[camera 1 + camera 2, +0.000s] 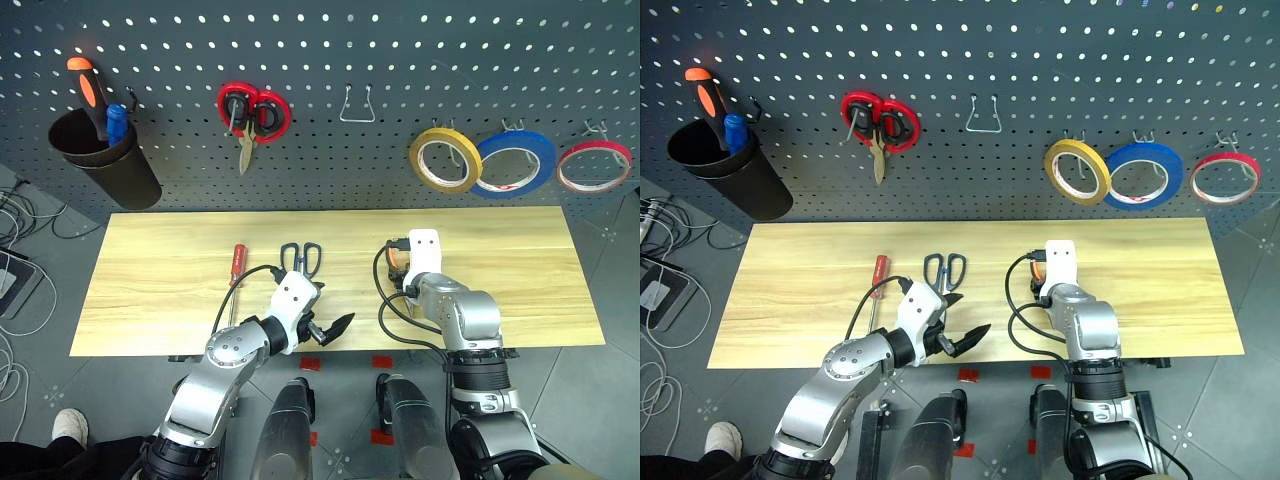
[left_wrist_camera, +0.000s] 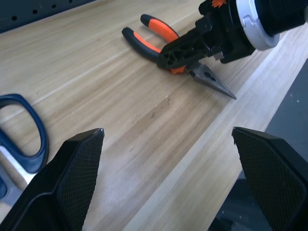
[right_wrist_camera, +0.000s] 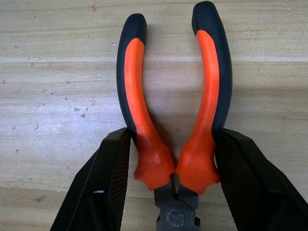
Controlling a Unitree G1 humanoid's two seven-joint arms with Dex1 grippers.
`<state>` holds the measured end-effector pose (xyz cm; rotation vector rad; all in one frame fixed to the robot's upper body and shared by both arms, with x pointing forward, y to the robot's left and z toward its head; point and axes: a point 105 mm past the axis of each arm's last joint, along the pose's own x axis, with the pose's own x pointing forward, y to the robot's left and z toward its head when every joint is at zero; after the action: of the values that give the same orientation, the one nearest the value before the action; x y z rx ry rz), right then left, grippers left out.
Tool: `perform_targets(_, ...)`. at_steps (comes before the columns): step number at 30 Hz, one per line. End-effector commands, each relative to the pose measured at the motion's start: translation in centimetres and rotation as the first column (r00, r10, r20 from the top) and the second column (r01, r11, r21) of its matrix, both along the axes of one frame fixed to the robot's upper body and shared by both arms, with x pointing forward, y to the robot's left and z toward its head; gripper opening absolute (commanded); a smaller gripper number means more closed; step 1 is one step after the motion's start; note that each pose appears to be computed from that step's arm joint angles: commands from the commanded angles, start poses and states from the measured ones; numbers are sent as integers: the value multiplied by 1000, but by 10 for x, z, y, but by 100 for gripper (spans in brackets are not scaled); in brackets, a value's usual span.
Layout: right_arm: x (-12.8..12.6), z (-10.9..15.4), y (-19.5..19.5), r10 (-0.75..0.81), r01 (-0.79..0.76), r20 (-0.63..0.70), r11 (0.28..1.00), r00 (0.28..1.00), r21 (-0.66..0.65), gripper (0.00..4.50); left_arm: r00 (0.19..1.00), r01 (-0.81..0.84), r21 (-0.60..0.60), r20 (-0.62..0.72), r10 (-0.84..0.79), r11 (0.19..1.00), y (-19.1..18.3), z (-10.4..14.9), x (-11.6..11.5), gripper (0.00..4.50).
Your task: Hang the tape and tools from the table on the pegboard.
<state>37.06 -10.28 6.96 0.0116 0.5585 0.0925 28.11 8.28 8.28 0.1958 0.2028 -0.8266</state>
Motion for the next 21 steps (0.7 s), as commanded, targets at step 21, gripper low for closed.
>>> perform_targets(21,-53,111,30,480,-506,536,856,695,-110,236,994,-2,-179,109,22,984,2,57,-21,450)
